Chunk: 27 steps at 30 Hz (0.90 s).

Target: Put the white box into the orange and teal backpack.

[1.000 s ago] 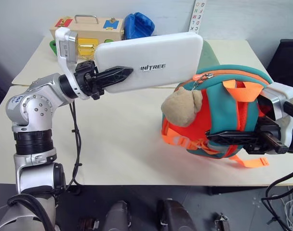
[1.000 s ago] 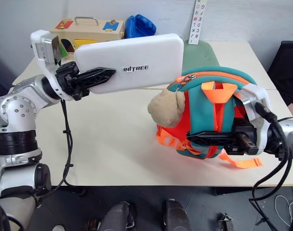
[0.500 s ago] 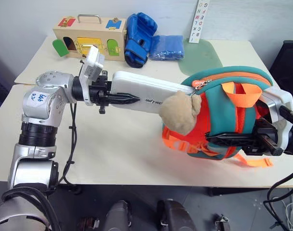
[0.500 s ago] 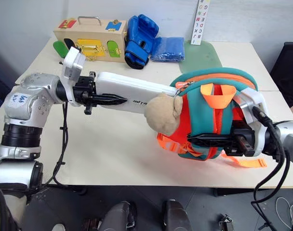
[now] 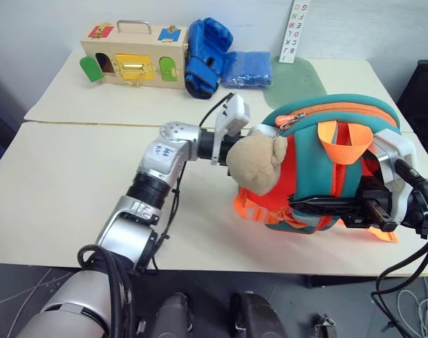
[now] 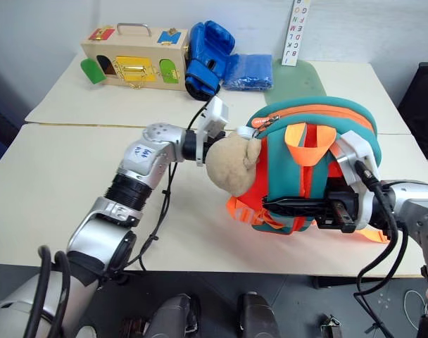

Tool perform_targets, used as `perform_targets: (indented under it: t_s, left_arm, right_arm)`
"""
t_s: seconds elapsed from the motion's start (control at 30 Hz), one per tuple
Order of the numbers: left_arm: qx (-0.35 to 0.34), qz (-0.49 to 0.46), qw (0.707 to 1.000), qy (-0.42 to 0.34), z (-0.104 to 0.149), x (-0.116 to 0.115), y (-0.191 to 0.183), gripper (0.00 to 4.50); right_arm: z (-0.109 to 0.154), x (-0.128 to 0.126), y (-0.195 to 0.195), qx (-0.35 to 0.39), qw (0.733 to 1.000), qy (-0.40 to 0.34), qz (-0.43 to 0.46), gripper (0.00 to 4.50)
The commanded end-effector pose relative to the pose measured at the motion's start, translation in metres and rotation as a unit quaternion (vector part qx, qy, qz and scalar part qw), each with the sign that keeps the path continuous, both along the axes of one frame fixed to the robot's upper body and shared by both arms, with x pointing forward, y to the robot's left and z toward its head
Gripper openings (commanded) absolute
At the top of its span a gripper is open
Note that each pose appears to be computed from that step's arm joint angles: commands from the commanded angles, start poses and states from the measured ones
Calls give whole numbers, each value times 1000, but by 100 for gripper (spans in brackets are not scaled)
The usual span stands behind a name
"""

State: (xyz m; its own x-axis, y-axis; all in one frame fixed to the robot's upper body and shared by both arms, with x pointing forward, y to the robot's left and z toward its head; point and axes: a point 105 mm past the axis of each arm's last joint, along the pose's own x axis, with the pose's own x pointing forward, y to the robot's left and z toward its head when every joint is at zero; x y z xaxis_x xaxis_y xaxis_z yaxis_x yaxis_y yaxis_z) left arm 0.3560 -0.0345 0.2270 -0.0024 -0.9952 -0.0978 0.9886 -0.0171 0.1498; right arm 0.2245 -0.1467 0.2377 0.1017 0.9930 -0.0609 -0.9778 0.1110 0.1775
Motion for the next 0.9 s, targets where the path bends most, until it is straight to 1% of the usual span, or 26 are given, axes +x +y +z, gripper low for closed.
perform_targets:
  t_s: [0.03,0.13,0.17,0.33,0.5,0.6,0.67,0.77,0.9]
  left_arm:
    - [-8,0,1000,-15,5,-2,-22,194]
    - [-26,-13,1000,-1,13,-5,-11,277]
    - [-29,-15,999,0,16,-5,-3,311]
    - [-29,7,999,-20,28,-8,41,446]
    - [-24,8,1000,-16,38,-29,96,446]
    - [-4,26,1000,-9,39,-37,121,446]
    - [4,20,1000,3,40,-47,135,446]
    - [-14,28,999,-10,57,-57,142,446]
    - [-40,35,997,-55,78,-67,130,446]
  right_arm:
    - [4,-2,7,2,1000,-25,-4,0]
    - [2,1,6,1,1000,-22,-18,0]
    - [1,0,5,1,1000,-20,-20,0]
    - [-8,2,2,-10,999,-13,-37,0]
    - [-13,7,2,-11,998,-9,-54,0]
    - [-16,7,3,-14,998,-8,-55,0]
    - [-16,8,4,-13,998,-10,-57,0]
    - [-13,11,6,-6,998,-12,-60,0]
    - [-12,11,6,-5,998,-11,-60,0]
